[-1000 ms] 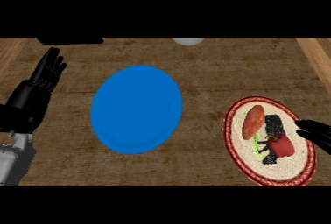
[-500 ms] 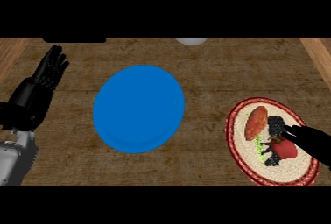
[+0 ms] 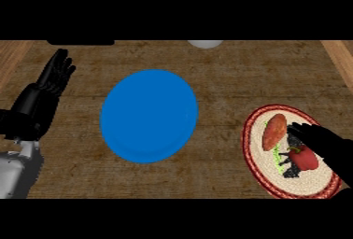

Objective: Pick the bell pepper from the placemat and place it in the plate

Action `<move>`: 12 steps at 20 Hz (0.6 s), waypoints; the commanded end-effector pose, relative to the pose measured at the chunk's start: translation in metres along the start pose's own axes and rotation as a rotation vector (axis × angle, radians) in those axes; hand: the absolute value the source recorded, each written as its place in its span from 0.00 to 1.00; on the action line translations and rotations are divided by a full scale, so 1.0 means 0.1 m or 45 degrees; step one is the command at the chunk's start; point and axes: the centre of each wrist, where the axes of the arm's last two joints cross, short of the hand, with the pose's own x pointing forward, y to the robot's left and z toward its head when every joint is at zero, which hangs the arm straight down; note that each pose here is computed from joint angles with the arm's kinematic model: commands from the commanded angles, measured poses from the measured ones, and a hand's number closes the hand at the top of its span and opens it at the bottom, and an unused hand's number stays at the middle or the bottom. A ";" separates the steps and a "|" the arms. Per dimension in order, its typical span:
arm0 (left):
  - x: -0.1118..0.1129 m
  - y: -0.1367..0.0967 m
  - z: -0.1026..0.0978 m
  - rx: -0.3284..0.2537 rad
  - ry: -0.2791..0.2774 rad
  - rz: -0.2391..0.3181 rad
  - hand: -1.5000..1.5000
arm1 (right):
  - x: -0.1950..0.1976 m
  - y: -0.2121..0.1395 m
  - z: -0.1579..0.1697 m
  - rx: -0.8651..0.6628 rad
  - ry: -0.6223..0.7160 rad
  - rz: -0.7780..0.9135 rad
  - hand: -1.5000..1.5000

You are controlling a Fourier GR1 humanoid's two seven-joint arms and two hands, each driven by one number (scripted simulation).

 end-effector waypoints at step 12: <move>-0.17 0.24 0.08 -0.007 0.009 -0.011 0.50 | -0.08 0.38 -0.48 0.128 0.053 0.024 0.00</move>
